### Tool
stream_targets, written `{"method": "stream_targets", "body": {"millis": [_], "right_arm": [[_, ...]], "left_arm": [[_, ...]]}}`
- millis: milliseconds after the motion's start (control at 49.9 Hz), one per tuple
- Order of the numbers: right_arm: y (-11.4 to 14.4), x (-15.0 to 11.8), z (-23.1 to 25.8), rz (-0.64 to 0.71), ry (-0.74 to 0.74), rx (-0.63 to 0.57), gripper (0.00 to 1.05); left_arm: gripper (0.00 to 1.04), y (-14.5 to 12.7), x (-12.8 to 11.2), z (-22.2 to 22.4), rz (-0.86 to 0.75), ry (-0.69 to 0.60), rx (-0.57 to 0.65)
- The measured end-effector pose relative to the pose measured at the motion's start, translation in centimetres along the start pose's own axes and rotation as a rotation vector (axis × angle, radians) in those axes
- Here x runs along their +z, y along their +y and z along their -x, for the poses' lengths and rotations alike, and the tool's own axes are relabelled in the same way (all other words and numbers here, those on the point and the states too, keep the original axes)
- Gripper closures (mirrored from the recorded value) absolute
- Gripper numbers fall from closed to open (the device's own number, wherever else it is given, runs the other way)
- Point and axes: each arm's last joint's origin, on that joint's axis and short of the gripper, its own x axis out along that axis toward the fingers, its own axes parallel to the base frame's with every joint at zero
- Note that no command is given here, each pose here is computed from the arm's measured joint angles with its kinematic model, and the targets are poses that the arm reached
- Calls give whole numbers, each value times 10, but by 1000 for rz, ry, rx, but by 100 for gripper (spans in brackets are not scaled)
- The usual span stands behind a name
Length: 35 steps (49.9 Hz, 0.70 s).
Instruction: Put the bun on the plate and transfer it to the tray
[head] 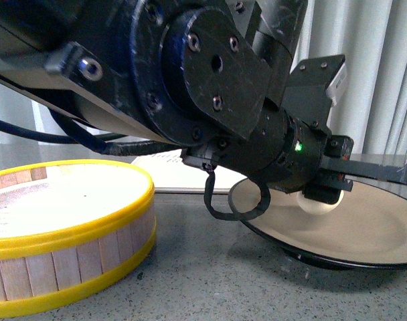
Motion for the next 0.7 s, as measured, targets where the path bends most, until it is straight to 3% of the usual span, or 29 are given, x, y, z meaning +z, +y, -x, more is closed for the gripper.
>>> {"method": "stream_targets", "body": {"millis": [180, 401, 661, 701], "right_arm": [[0, 0, 0, 0, 0, 0, 8], [0, 0, 0, 0, 0, 0, 8], [0, 0, 0, 0, 0, 0, 8], [0, 0, 0, 0, 0, 0, 8]], "left_arm": [[97, 2, 1, -10, -9, 26, 26], [59, 1, 0, -11, -13, 38, 24], [6, 12, 14, 4, 63, -28, 45], [6, 17, 19, 9, 78, -53, 59]]}}
